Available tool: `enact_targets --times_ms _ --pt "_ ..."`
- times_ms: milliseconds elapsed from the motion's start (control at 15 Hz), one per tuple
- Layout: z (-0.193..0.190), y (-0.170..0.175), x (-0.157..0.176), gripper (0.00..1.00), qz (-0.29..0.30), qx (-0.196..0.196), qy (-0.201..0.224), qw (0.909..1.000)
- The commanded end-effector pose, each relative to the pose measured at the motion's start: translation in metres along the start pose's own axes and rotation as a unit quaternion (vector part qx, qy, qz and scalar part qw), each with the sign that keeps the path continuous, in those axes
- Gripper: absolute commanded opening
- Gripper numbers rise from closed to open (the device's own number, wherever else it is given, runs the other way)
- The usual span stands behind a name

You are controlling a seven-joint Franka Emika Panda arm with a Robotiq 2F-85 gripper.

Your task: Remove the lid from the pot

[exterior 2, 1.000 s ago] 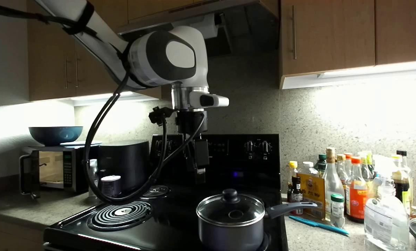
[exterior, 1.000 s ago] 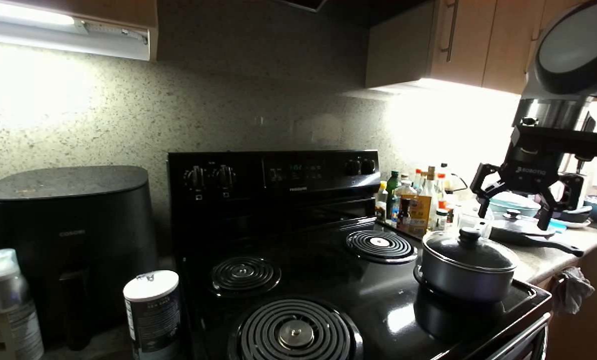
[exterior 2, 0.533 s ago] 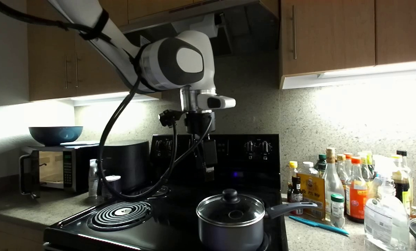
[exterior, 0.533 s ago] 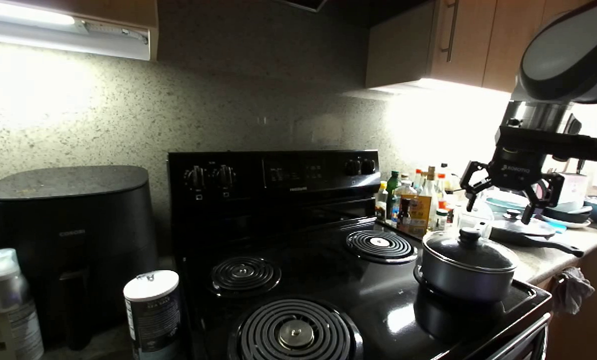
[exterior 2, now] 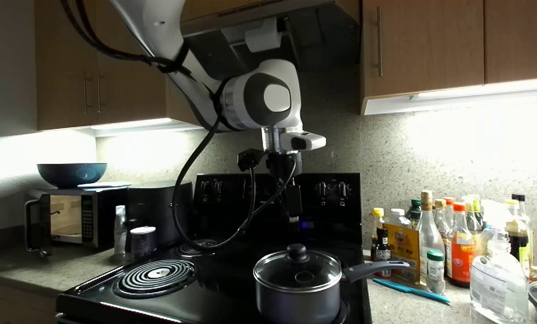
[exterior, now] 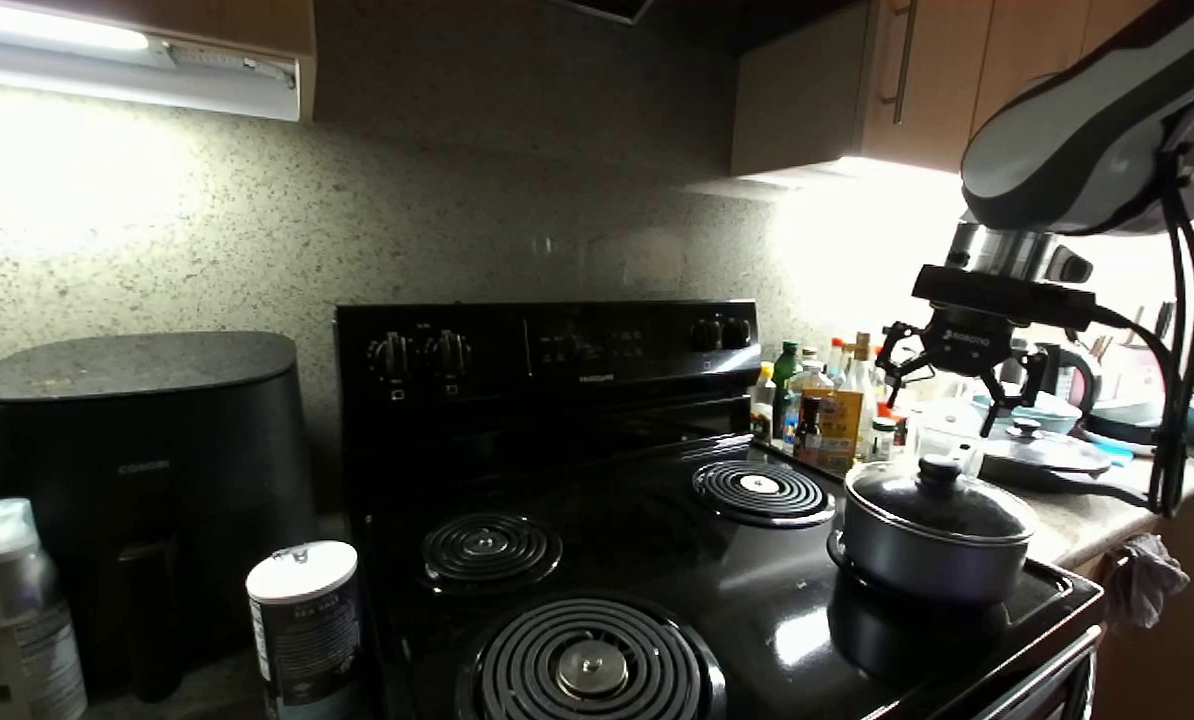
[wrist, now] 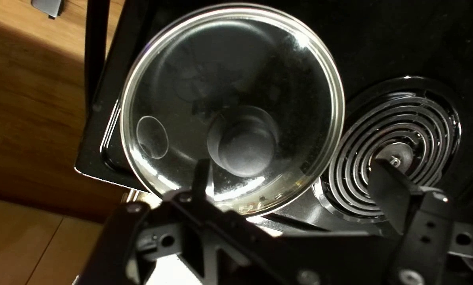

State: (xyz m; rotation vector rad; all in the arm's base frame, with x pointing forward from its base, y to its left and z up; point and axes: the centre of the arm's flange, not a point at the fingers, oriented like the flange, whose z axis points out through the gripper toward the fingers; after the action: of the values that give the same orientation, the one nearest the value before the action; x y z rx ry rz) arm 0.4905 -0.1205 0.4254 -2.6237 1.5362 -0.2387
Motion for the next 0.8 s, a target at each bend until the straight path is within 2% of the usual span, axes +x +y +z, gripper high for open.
enact_targets --times_ms 0,467,733 --pt "0.001 0.000 0.001 1.00 0.000 0.000 0.000 1.0000" --pt "0.007 0.002 0.010 1.00 0.019 -0.027 -0.015 0.9994" --pt "0.016 0.006 0.015 1.00 0.022 -0.062 -0.040 0.9970"
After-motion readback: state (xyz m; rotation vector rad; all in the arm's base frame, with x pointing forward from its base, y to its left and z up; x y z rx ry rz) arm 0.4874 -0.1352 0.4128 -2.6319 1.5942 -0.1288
